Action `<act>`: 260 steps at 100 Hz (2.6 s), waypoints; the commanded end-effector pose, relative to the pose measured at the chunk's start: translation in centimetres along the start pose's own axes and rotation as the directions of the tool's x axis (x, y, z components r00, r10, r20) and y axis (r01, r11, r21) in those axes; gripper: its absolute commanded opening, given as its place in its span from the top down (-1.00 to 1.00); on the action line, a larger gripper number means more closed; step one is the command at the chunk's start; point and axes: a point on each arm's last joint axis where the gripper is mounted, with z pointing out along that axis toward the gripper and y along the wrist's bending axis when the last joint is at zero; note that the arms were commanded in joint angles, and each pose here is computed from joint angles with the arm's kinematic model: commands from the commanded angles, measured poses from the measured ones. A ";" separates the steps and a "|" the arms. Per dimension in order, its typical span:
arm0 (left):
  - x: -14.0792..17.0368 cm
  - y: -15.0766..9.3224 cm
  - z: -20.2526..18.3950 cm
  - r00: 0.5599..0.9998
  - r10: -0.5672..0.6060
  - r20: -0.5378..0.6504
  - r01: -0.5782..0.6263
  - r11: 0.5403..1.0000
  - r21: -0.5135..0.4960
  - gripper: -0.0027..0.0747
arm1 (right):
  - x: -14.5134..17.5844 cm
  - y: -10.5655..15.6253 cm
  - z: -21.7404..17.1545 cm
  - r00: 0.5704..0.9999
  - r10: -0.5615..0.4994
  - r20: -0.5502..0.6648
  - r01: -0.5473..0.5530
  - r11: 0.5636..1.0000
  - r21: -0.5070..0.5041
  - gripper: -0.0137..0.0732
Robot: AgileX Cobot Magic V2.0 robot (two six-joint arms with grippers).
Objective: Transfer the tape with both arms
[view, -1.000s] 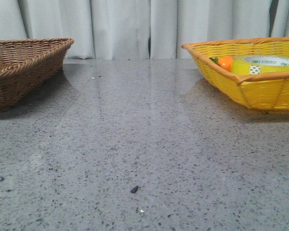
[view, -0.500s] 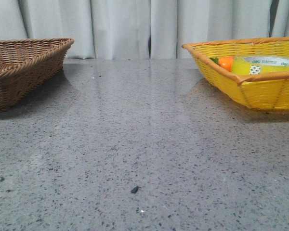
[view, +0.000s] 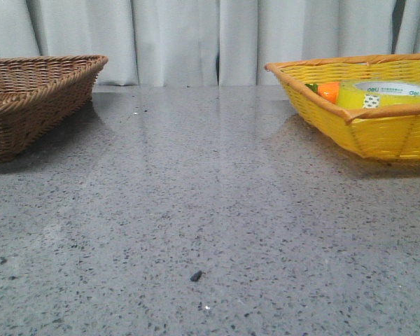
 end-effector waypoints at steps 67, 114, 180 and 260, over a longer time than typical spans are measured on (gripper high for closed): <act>-0.4 0.0 -0.2 0.994 -0.070 0.084 0.069 0.997 0.014 0.99 | 0.1 -0.3 0.2 0.999 0.029 0.042 -0.030 0.999 0.015 0.84; -3.0 -0.6 -0.6 0.969 -0.211 0.125 0.206 0.977 0.055 0.99 | -4.0 1.0 -0.6 0.930 0.337 0.146 -0.328 0.941 -0.082 0.84; -16.4 -5.1 5.4 0.988 0.027 -0.152 -0.007 0.991 0.136 -0.17 | -22.7 9.0 11.0 0.840 -0.213 -0.500 0.055 0.949 -0.312 -0.15; -16.1 -6.3 5.3 0.983 0.045 -0.176 -0.002 0.972 0.236 -0.11 | -13.1 5.3 29.4 0.479 -0.150 -0.865 0.065 0.989 -0.135 0.62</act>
